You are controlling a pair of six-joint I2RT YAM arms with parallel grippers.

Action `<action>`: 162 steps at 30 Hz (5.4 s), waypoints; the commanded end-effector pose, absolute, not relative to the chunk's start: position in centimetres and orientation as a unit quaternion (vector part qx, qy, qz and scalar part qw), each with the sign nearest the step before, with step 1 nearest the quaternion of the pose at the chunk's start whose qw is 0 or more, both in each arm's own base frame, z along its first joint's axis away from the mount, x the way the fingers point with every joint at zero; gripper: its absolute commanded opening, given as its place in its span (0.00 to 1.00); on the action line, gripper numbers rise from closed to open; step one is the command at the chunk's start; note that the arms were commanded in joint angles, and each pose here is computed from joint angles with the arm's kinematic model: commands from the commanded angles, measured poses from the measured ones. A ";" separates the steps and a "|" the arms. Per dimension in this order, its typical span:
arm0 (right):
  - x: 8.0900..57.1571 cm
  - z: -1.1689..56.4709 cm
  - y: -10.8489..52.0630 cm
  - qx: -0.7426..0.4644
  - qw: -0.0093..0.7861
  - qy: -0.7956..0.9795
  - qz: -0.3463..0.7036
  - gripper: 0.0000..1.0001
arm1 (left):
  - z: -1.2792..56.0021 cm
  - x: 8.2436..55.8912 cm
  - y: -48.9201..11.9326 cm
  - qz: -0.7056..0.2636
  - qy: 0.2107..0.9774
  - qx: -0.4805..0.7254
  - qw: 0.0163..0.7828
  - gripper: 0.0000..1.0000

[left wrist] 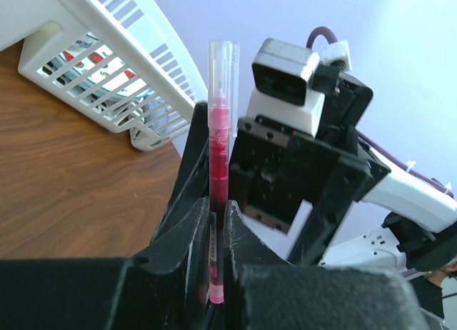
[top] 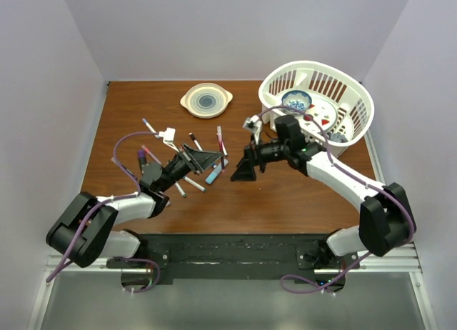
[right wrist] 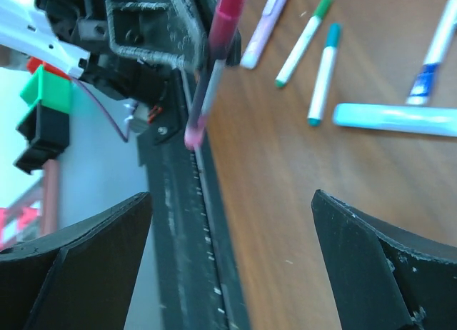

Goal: Open the pen caps

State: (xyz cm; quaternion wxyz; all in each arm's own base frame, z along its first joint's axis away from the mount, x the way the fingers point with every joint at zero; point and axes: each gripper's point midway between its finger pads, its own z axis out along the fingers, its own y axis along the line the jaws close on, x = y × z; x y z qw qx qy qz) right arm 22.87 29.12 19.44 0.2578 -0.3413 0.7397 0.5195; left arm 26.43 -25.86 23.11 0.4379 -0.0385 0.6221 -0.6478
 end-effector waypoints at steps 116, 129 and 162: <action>24.4 18.7 30.5 -0.377 0.252 0.724 0.519 0.00 | 25.1 33.6 -29.4 -0.497 0.715 -0.060 0.489 0.00; 24.7 15.8 30.7 -0.381 0.231 0.760 0.473 0.00 | 31.0 41.3 -18.3 -0.434 0.679 -0.149 0.573 0.00; 35.0 5.0 18.2 -0.365 0.220 0.903 0.056 0.11 | 3.2 54.4 -0.5 -0.023 0.913 -0.186 0.363 0.06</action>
